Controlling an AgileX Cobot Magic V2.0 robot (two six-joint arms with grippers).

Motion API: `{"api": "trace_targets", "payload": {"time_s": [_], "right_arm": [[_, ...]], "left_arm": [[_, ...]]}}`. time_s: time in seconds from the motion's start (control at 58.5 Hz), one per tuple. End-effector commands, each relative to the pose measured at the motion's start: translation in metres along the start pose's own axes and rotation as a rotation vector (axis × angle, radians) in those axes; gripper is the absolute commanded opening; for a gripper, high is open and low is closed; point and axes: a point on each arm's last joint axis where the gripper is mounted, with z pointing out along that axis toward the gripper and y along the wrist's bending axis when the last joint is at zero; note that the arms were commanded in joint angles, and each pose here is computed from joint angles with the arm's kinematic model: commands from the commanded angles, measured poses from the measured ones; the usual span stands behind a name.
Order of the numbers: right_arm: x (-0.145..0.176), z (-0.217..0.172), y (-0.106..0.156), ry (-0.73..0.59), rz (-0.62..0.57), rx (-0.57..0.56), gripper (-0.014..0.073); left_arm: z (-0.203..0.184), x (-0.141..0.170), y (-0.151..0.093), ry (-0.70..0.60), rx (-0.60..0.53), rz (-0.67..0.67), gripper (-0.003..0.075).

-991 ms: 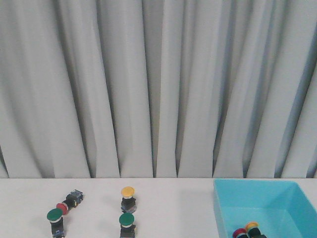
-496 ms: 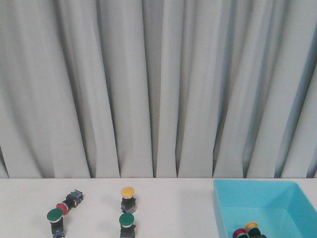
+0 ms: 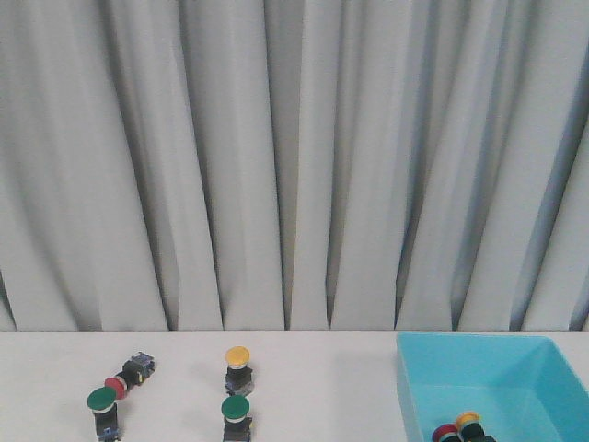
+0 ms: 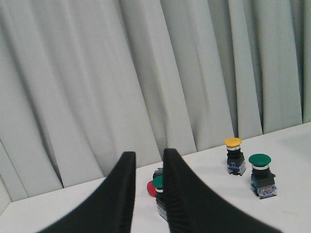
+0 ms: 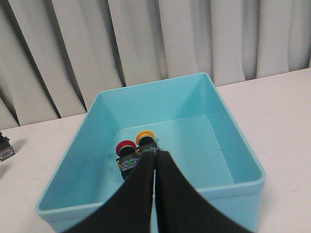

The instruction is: Pick red and yellow buttons and place in box

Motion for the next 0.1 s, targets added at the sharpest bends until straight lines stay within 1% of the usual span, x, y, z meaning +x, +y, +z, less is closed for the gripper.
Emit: {"api": "trace_targets", "payload": {"time_s": [0.0,0.085], "right_arm": [[-0.0029,-0.0006,0.0005,-0.080,-0.002,-0.014,-0.0004],[-0.0029,-0.0006,0.0005,-0.080,-0.002,-0.014,-0.0004]], "left_arm": [[-0.0004,-0.0035,0.0012,-0.064,-0.019,-0.014,0.0136],[-0.0004,-0.0035,0.0012,-0.064,-0.019,-0.014,0.0136]]}}
